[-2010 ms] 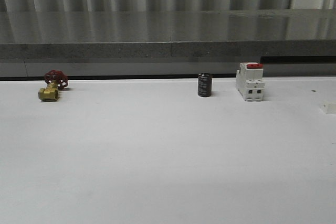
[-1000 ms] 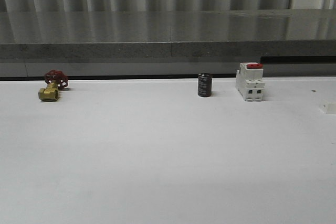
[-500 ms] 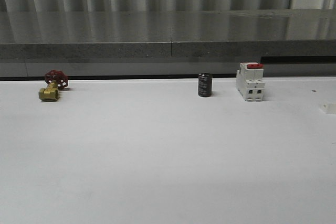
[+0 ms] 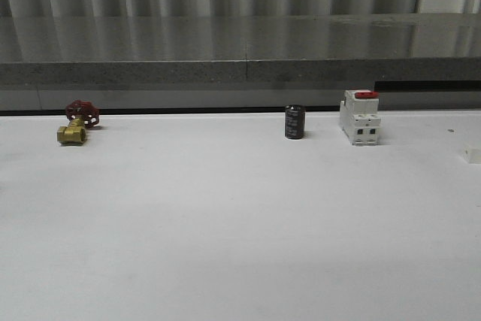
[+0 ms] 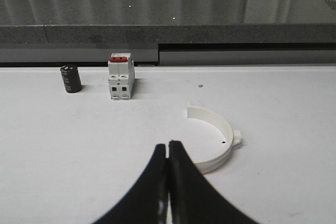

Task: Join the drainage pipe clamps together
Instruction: 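Lift the clamp half with the left gripper and carry it toward the table center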

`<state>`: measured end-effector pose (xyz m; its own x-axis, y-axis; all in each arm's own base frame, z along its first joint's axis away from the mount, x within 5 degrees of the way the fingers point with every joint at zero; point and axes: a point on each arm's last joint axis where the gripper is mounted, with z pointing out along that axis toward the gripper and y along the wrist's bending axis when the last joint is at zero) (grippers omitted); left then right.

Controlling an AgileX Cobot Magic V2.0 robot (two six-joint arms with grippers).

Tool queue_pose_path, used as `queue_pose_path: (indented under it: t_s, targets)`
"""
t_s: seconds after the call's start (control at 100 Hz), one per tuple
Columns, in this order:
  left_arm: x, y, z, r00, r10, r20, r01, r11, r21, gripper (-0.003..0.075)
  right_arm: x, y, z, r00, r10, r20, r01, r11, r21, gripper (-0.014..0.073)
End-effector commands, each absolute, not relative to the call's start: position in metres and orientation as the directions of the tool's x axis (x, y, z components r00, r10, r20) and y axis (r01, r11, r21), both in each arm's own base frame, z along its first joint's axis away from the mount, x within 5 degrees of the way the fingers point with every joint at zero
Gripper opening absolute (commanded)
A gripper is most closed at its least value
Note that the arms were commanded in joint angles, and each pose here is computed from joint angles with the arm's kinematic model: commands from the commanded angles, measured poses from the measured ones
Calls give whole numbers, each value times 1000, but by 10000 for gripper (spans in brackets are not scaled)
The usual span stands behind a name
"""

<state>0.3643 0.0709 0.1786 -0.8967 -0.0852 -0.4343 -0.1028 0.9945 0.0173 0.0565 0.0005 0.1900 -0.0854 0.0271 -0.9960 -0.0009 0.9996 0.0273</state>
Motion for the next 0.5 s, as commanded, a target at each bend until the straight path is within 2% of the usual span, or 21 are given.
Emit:
queue_pose_path:
  t_s: [0.0, 0.17, 0.31, 0.49]
  targets:
    - [363, 46, 222, -851, -65, -521, -67, 998, -15, 59, 55, 0, 205, 32, 21, -999, 5, 1000, 21, -67]
    - [352, -7, 241, -863, -40, -504, -2, 997, -75, 60, 55, 0, 205, 32, 21, -999, 5, 1000, 21, -67]
    - [347, -53, 240, -874, 8, -486, 68, 992, -107, 60, 55, 0, 205, 32, 21, -999, 5, 1000, 21, -67]
    - [344, -107, 230, -862, 60, -503, 152, 978, -143, 60, 55, 0, 205, 32, 21, -999, 5, 1000, 21, -67]
